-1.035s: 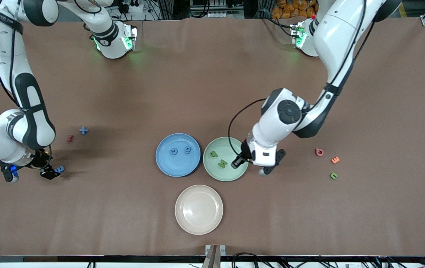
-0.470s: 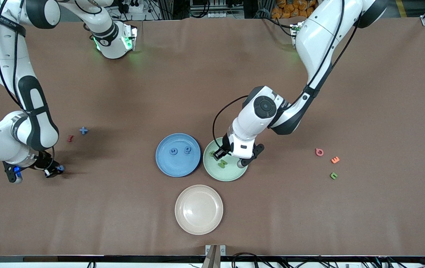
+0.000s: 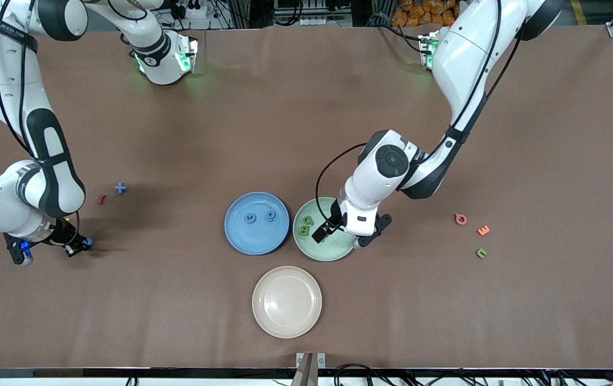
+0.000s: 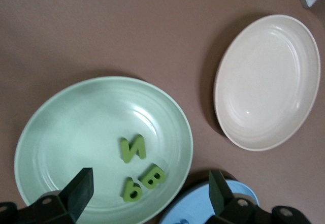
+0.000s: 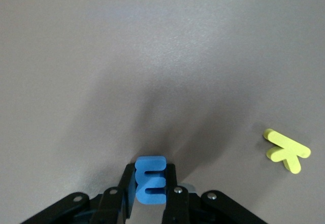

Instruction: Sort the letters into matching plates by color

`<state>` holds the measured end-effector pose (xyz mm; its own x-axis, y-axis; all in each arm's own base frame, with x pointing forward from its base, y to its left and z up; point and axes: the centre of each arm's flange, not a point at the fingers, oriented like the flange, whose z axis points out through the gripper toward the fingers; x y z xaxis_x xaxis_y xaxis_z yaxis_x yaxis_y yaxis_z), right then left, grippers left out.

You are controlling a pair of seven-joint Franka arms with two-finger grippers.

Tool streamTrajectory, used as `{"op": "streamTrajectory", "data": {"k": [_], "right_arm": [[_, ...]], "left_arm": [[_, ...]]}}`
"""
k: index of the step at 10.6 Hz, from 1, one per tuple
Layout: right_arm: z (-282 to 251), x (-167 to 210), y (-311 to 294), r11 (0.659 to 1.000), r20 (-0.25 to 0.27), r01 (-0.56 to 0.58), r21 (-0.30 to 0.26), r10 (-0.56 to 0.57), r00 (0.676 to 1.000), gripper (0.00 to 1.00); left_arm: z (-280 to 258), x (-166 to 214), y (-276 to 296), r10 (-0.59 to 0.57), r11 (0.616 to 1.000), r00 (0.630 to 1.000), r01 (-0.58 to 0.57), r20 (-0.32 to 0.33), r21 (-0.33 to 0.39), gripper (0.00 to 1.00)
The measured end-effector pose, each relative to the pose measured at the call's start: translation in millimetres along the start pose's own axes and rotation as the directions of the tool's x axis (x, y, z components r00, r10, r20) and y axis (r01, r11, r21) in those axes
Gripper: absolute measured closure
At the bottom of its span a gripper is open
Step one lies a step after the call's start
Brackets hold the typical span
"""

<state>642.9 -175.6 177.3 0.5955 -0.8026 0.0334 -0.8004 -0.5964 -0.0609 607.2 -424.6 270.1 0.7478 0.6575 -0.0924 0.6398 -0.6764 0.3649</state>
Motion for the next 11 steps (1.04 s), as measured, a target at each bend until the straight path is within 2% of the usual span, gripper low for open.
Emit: {"op": "streamTrajectory", "data": {"k": [2, 4, 6, 8, 9, 11], "right_arm": [[0.0, -2.5, -3.6, 0.995, 0.000, 0.100, 0.001, -0.100, 0.995, 0.72], [0.0, -9.4, -12.8, 0.975, 0.000, 0.222, 0.003, -0.222, 0.975, 0.72], [0.8, -23.3, -29.9, 0.900, -0.010, 0.430, -0.067, -0.431, 0.902, 0.72], [1.0, -36.3, -46.2, 0.815, -0.012, 0.563, -0.138, -0.569, 0.822, 0.72], [0.9, -42.0, -54.0, 0.787, -0.011, 0.599, -0.147, -0.607, 0.795, 0.72], [-2.6, -61.3, -81.4, 0.753, -0.019, 0.647, -0.118, -0.653, 0.757, 0.72]], "left_arm": [[3.5, 26.7, -15.0, 0.020, 0.996, 0.999, -0.016, -0.041, 0.090, 0.00], [-1.6, 72.2, -36.1, 0.038, 0.983, 0.997, -0.026, -0.065, 0.182, 0.00], [-9.2, 119.0, -60.9, 0.066, 0.967, 0.997, -0.051, -0.049, 0.251, 0.00], [-18.5, 157.3, -84.6, 0.032, 0.952, 0.999, -0.019, -0.038, 0.306, 0.00], [-24.0, 174.6, -95.3, 0.004, 0.946, 0.999, 0.009, -0.040, 0.325, 0.00], [-37.1, 209.7, -121.2, -0.045, 0.928, 0.998, 0.055, -0.035, 0.369, 0.00]]}}
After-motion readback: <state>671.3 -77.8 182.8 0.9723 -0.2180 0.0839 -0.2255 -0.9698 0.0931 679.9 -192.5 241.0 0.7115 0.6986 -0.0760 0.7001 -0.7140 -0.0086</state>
